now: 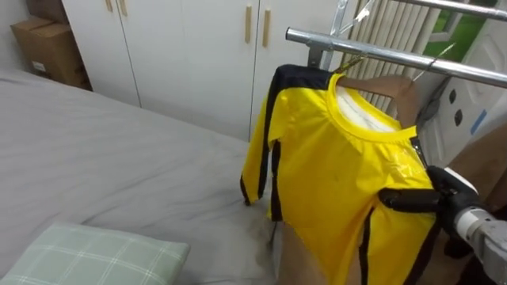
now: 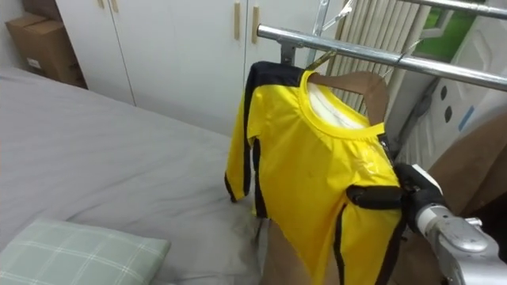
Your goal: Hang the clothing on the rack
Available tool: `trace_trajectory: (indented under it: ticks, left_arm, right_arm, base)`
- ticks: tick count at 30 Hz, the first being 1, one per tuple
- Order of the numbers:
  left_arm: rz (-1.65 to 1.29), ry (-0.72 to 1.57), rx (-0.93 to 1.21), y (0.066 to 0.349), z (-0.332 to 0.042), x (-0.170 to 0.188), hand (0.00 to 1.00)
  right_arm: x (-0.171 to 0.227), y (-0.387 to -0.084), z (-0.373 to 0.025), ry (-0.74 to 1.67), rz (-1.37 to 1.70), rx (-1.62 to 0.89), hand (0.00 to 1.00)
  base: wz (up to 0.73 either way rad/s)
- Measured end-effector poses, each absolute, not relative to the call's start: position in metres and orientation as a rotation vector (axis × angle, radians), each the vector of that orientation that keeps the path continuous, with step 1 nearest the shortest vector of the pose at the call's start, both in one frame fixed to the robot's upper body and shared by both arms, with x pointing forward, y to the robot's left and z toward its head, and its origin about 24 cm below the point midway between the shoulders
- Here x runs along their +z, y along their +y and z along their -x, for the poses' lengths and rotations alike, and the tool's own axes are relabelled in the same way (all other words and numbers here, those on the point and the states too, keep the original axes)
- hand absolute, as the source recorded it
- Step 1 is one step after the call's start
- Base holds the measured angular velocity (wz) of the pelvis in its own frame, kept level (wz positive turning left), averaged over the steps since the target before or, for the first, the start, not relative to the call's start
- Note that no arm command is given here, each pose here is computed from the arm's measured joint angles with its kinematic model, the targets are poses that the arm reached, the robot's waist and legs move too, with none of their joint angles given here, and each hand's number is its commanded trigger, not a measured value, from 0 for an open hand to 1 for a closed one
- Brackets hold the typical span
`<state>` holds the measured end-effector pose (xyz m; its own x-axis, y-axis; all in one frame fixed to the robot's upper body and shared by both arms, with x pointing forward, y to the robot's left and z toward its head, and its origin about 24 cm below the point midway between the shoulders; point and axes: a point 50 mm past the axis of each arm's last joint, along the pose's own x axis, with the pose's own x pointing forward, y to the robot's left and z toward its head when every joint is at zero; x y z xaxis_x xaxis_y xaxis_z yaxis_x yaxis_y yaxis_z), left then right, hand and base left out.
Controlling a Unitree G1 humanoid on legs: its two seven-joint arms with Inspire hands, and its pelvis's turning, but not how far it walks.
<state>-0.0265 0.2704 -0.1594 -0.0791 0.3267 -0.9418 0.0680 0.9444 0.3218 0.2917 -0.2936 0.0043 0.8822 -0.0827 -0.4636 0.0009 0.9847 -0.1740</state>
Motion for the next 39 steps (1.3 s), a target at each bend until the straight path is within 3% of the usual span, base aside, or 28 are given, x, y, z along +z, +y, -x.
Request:
trace_trajectory:
  ticks: [31,32,33,37,39]
  left_arm:
    - [-0.349,1.649,0.197,0.274,0.024,-0.158,0.00]
    - [-0.349,1.649,0.197,0.274,0.024,-0.158,0.00]
    - [-0.349,1.649,0.197,0.274,0.024,-0.158,0.00]
    - [-0.348,1.648,0.196,0.274,0.023,-0.158,0.00]
    - [-0.348,1.648,0.196,0.274,0.023,-0.158,0.00]
  right_arm:
    - [-0.029,-0.301,-0.272,0.603,0.114,-0.182,1.00]
    - [-0.029,-0.301,-0.272,0.603,0.114,-0.185,0.87]
    - [-0.030,-0.300,-0.272,0.603,0.113,-0.186,0.64]
    - [-0.030,-0.300,-0.272,0.603,0.114,-0.192,0.54]
    - [-0.030,-0.300,-0.272,0.603,0.114,-0.193,0.16]
  base:
    - [0.02]
    - [0.00]
    - [0.00]
    - [0.00]
    - [0.00]
